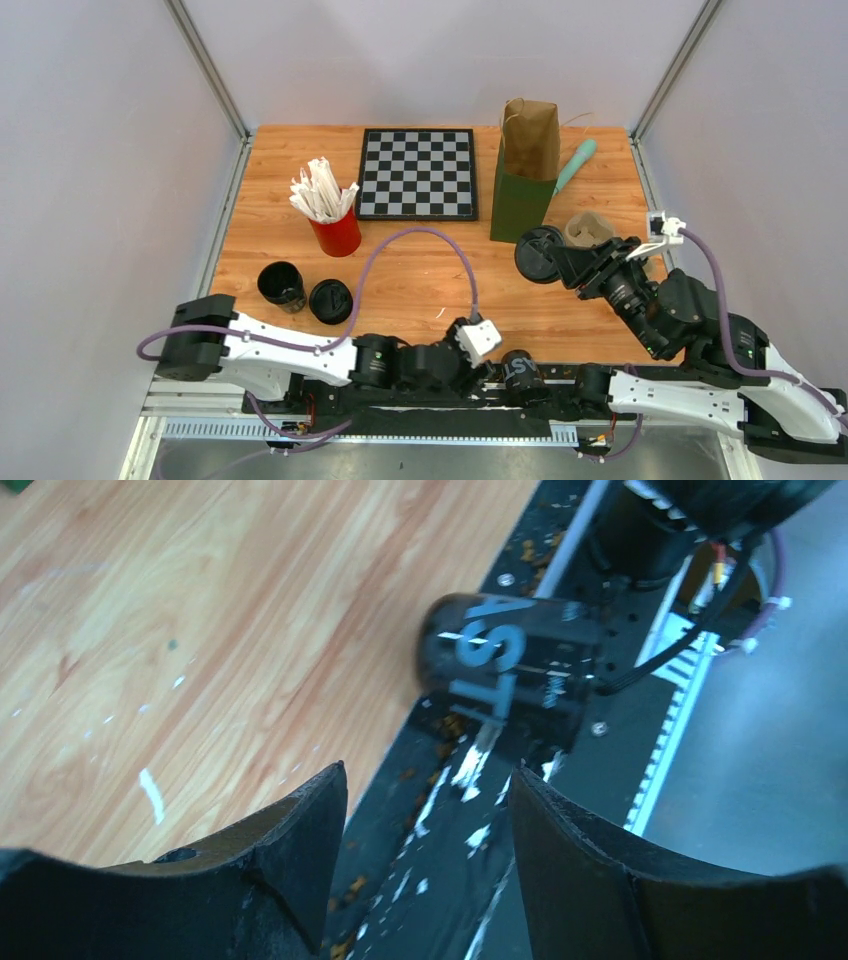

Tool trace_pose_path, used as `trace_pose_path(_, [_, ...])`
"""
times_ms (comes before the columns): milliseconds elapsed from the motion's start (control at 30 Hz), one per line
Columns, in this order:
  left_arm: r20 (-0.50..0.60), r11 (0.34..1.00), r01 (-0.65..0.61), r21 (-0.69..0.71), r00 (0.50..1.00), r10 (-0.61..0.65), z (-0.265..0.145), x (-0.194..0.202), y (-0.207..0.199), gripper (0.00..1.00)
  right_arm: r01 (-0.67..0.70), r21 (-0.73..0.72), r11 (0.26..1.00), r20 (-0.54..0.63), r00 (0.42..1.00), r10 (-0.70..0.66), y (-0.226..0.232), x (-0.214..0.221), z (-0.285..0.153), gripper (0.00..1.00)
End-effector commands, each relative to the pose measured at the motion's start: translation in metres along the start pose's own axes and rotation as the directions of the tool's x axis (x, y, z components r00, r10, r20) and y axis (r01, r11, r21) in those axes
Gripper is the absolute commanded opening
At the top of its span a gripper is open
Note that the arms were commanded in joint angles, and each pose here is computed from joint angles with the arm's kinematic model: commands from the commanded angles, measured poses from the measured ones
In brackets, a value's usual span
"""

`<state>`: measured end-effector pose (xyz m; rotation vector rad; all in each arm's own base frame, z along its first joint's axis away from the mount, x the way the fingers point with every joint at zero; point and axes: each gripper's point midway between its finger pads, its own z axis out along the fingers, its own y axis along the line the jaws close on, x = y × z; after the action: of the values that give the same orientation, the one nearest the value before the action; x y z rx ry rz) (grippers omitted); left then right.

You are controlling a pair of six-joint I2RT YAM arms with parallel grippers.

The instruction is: Pack the takeout coffee

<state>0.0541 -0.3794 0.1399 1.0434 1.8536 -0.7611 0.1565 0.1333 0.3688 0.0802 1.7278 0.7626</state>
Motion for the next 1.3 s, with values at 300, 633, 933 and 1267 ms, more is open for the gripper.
trace_pose_path(300, [0.041, 0.983, -0.179, 0.030, 0.983, 0.178, 0.051, -0.004, -0.080, 0.77, -0.047, -0.010, 0.999, 0.096, 0.994, 0.048, -0.021, -0.029, -0.024, 0.28])
trace_pose_path(633, [0.009, 0.968, -0.245, -0.060, 0.969, 0.246, 0.077, 0.009, -0.073, 0.70, -0.055, -0.002, 0.998, 0.103, 0.993, 0.055, -0.037, -0.031, -0.037, 0.28])
trace_pose_path(933, [0.057, 0.964, -0.213, -0.162, 0.973, 0.224, 0.069, -0.011, -0.055, 0.27, -0.061, 0.002, 0.998, 0.067, 0.996, 0.061, -0.039, -0.013, -0.032, 0.28])
trace_pose_path(1267, [0.056, 0.983, 0.097, -0.153, 0.994, -0.090, 0.042, -0.033, 0.002, 0.00, -0.042, -0.011, 0.999, 0.024, 0.999, 0.042, -0.031, 0.010, -0.019, 0.28])
